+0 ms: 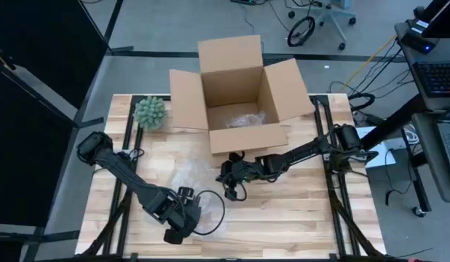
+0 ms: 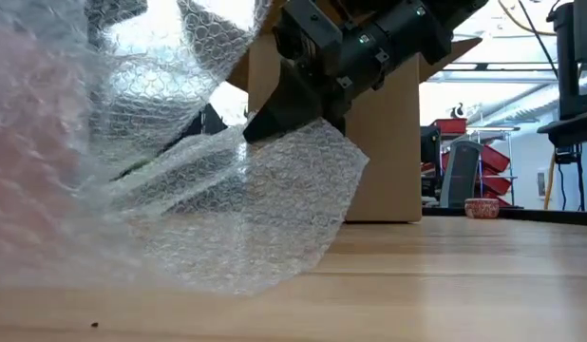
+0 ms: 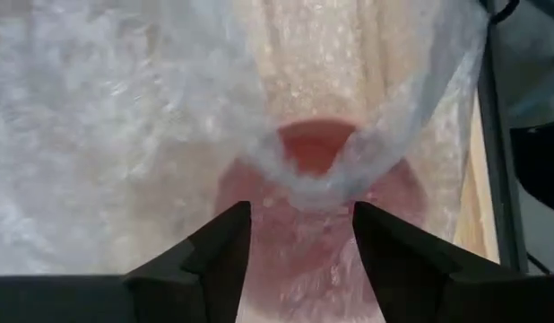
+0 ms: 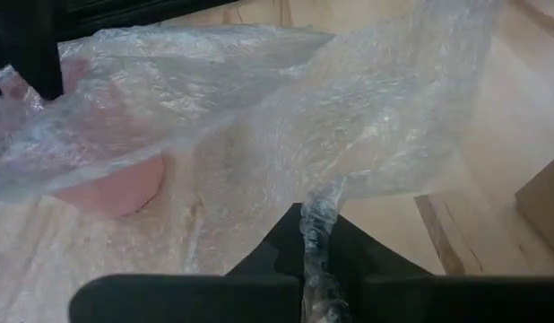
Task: Wrap mug
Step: Wrap the pink mug with bubble wrap
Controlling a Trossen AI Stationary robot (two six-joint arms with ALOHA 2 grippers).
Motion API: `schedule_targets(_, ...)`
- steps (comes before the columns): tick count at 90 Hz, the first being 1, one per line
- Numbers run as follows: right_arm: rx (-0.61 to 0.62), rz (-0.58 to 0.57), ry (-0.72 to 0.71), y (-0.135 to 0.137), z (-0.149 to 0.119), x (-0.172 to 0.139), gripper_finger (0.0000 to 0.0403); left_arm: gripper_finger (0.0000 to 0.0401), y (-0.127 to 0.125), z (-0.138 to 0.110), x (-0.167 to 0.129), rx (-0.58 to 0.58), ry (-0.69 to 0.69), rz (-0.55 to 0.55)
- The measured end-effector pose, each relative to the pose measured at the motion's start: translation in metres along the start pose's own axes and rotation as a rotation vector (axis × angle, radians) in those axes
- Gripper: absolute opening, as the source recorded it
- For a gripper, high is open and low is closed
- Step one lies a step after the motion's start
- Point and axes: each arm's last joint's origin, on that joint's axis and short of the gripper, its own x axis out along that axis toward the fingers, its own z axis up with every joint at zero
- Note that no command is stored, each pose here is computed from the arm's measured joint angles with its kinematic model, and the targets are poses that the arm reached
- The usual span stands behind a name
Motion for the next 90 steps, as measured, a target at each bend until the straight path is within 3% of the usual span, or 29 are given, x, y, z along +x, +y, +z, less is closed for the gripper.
schedule_targets(33, -0.004, 0.002, 0.001, 0.000, 0.000, 0.000, 0.0000, 0.0187, 0.006, 0.003, -0.039, -0.038, -0.172, 0.120)
schedule_targets(48, -0.003, 0.002, 0.001, 0.000, 0.000, 0.000, 0.0000, 0.0187, 0.009, 0.008, -0.015, -0.021, -0.232, 0.078)
schedule_targets(70, -0.004, 0.003, 0.002, 0.000, 0.000, 0.000, 0.0000, 0.0187, 0.014, -0.007, 0.017, -0.063, -0.144, 0.066)
schedule_targets(90, -0.004, 0.003, 0.002, 0.000, 0.000, 0.000, 0.0000, 0.0187, 0.013, -0.016, 0.026, -0.064, -0.110, 0.073)
